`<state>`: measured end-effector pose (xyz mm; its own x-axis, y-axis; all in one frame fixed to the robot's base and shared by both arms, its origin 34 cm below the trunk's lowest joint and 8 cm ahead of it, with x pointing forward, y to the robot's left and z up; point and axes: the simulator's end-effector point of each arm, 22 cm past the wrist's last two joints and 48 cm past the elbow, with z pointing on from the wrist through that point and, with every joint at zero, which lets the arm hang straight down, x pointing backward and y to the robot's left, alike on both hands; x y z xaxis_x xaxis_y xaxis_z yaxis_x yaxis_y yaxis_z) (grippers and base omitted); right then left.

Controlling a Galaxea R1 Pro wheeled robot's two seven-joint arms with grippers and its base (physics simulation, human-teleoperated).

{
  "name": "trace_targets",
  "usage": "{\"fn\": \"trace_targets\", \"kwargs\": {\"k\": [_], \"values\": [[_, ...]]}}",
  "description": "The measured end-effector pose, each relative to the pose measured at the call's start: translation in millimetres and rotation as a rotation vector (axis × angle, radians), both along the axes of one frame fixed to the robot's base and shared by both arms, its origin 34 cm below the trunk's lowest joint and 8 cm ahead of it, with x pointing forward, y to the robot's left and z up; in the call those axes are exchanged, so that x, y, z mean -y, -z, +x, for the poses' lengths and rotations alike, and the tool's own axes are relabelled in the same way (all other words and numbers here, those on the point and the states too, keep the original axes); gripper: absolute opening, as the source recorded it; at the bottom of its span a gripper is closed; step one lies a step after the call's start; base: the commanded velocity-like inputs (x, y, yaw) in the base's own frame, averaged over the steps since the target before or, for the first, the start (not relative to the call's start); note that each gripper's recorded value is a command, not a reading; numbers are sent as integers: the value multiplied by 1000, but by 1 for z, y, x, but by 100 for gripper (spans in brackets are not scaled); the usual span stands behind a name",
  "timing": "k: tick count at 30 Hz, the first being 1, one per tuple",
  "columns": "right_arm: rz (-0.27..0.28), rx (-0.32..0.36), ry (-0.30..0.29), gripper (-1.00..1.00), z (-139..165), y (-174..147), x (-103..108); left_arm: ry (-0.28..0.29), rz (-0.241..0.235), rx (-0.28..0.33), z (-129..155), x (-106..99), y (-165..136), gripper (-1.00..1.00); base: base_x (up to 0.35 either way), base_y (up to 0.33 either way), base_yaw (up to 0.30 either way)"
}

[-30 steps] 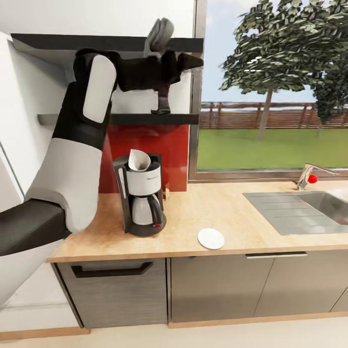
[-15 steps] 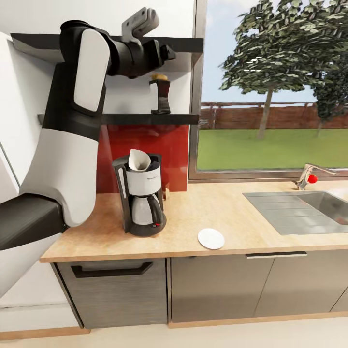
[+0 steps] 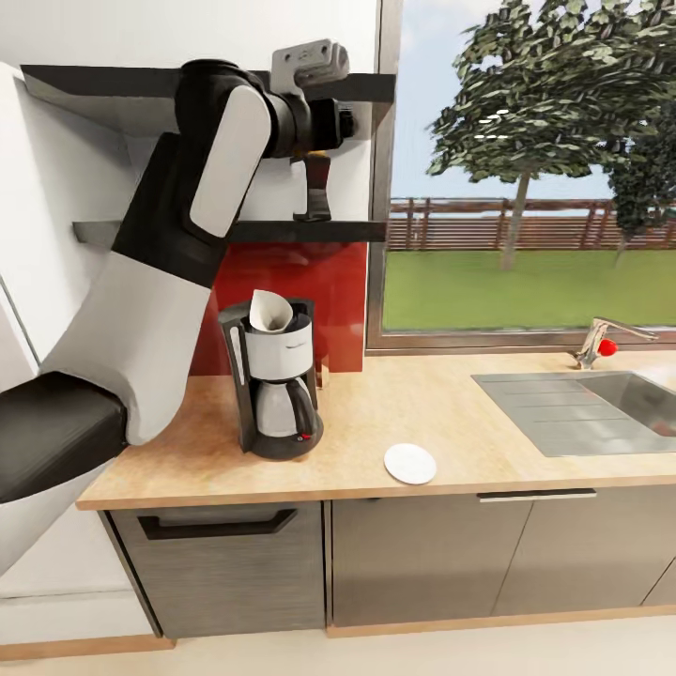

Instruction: Set up a coffee station on the kitchen countertop: keep the coffee maker on the countertop, move the bottle of coffee from the kitchen shelf to the counter next to the coffee maker, place a paper coffee filter on top of the coffee maker, put the saucer next to the coffee maker with the coffee cup on the saucer, and place the electric kettle next to the coffee maker.

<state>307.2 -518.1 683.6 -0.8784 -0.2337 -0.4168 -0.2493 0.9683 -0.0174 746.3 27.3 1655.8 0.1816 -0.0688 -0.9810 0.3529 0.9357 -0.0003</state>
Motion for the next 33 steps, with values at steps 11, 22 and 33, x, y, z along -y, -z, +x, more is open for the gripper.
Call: {"fn": "trace_targets", "kwargs": {"k": [11,22,33], "values": [[0,0,0,100,0,0,0,-101,26,-14,14,-10,12,100,1,0,0],[0,0,0,100,0,0,0,-107,-20,20,18,-13,6,100,120,0,0],[1,0,0,100,0,0,-1,-151,-50,-28,50,-26,30,100,109,0,0]]}}
